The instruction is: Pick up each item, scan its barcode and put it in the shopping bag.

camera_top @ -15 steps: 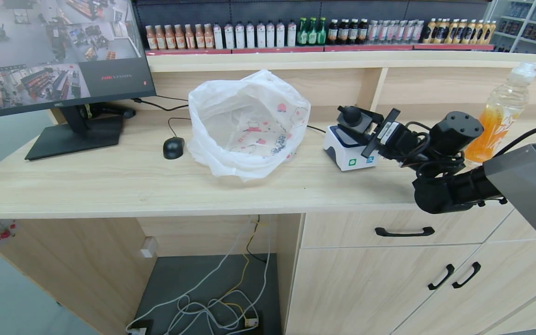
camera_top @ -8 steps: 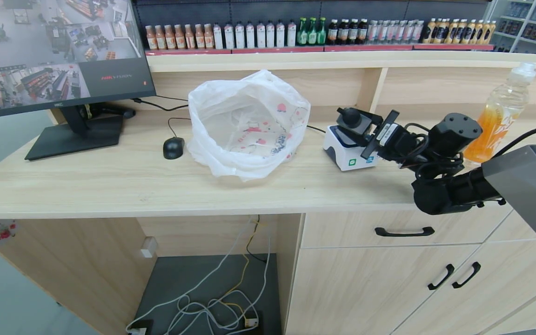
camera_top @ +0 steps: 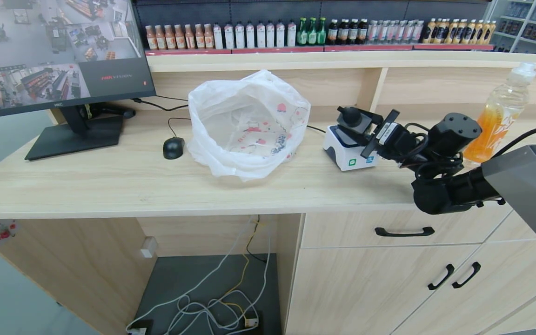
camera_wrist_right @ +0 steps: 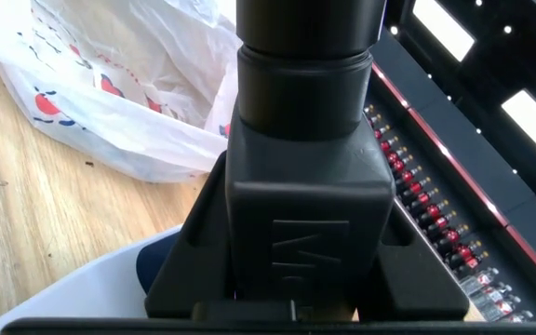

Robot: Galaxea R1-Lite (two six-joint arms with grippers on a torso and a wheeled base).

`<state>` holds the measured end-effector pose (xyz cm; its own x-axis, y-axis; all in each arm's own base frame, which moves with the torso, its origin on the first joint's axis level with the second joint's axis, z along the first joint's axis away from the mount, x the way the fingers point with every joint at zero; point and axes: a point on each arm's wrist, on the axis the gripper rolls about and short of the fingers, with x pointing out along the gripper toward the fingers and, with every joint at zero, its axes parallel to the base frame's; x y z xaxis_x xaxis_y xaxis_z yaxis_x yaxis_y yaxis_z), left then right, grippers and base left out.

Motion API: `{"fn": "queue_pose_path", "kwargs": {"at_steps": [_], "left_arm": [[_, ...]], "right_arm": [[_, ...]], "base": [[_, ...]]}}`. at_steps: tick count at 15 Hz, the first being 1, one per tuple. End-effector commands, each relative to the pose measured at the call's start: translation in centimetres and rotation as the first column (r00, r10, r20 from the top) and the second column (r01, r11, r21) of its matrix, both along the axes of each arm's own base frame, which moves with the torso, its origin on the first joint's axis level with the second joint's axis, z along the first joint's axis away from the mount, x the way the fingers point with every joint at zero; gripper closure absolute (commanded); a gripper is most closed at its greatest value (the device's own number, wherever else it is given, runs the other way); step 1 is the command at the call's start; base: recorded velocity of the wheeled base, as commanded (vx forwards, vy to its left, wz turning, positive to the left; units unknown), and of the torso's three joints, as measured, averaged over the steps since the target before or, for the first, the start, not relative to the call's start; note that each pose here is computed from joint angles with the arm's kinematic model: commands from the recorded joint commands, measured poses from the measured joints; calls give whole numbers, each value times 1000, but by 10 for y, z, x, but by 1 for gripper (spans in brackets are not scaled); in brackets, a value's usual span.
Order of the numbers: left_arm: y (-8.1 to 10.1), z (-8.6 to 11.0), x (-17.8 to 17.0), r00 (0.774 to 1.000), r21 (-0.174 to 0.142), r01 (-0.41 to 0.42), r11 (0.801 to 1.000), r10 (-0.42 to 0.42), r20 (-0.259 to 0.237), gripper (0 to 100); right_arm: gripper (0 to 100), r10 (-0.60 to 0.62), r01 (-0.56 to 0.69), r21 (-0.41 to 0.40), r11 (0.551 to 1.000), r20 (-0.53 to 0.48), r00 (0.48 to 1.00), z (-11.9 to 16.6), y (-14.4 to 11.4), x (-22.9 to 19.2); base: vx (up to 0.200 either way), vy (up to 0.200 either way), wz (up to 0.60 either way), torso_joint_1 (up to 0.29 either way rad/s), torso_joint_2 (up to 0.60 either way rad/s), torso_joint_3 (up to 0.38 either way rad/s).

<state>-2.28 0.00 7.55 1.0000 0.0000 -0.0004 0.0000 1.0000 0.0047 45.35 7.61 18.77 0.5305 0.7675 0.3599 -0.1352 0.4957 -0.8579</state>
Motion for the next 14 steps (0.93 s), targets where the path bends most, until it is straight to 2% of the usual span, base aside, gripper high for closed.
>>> {"fn": "queue_pose_path", "kwargs": {"at_steps": [1,3,5,8,11,14], "left_arm": [[0,0,0,1000,0,0,1000,0,0,0],[0,0,0,1000,0,0,1000,0,0,0],[0,0,0,1000,0,0,1000,0,0,0],[0,0,0,1000,0,0,1000,0,0,0],[0,0,0,1000,3,2,1000,-2,0,0],[0,0,0,1000,0,2,1000,-2,0,0]], "right_arm": [[100,2,-2,3,1000,6,1000,6,1,-3],[100,5,-5,9,1000,11,1000,15,4,-10],[100,-35,37,59,998,-28,999,26,2,-27],[100,-30,30,107,994,-7,1000,56,3,-50],[100,-27,45,221,974,-81,996,76,9,-81],[100,-12,63,324,944,-155,988,86,4,-103]], "base": [[0,0,0,0,0,0],[0,0,0,0,0,0],[0,0,0,0,0,0],[0,0,0,0,0,0],[0,0,0,0,0,0],[0,0,0,0,0,0]]}}
